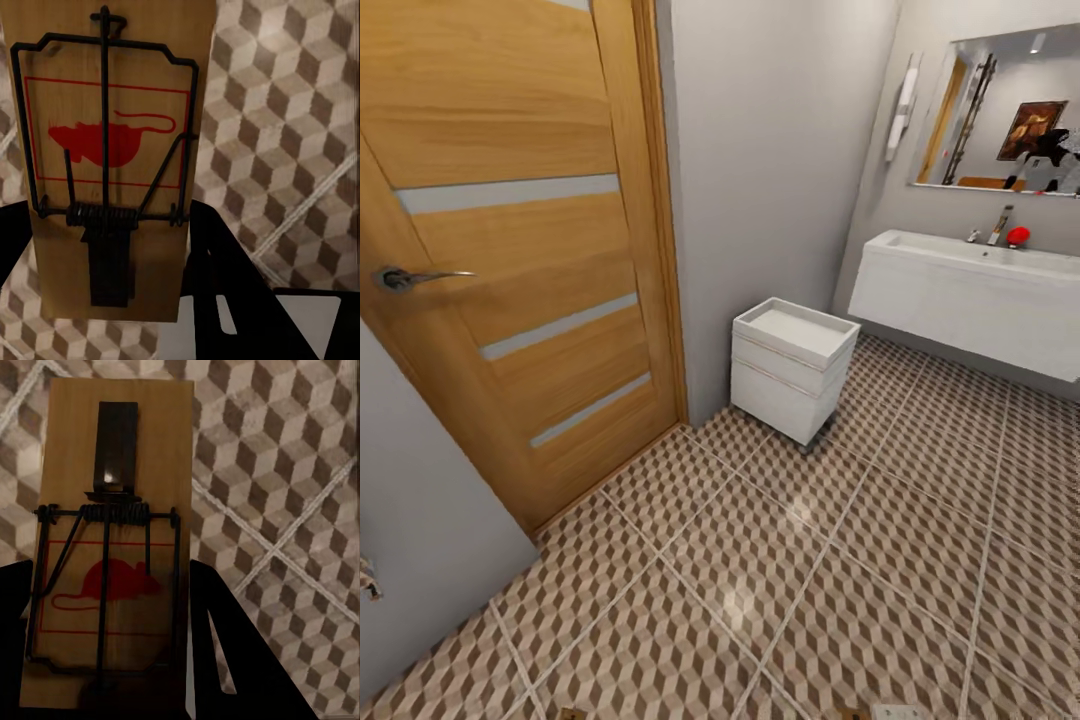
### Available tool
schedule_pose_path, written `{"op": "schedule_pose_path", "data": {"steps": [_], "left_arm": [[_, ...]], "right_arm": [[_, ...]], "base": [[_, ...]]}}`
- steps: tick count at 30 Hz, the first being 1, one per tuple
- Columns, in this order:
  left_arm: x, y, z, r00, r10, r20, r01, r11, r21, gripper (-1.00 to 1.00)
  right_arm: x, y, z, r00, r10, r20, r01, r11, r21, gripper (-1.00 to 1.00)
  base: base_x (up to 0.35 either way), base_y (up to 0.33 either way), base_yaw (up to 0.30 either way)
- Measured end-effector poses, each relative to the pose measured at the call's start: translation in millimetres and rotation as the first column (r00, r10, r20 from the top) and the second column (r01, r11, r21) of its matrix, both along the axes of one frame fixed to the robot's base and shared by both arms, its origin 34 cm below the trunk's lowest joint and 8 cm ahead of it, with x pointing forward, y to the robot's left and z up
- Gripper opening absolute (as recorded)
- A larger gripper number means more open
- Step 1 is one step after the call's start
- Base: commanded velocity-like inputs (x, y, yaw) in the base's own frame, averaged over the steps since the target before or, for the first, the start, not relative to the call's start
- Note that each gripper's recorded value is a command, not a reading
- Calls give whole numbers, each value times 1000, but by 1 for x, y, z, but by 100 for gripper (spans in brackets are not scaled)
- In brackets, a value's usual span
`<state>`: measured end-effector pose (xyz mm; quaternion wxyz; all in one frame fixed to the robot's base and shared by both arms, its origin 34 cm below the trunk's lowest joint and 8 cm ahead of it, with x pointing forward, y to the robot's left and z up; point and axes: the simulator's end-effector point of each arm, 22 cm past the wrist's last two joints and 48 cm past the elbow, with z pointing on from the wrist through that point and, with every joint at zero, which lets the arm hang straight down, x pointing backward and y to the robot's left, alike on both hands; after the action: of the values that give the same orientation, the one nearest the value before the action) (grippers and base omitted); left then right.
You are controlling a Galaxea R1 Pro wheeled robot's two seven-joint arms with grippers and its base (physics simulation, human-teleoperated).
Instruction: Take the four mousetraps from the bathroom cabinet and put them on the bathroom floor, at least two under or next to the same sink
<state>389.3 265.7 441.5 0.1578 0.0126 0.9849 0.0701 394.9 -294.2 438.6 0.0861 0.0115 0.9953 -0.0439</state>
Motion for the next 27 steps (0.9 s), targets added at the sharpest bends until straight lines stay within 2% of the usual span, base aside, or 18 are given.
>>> {"op": "schedule_pose_path", "data": {"steps": [27], "left_arm": [[0, 0, 0, 1000, 0, 0, 0, 1000, 0, -100]], "right_arm": [[0, 0, 0, 1000, -1, 0, 1, 1000, 0, -100]], "base": [[0, 0, -280]]}}
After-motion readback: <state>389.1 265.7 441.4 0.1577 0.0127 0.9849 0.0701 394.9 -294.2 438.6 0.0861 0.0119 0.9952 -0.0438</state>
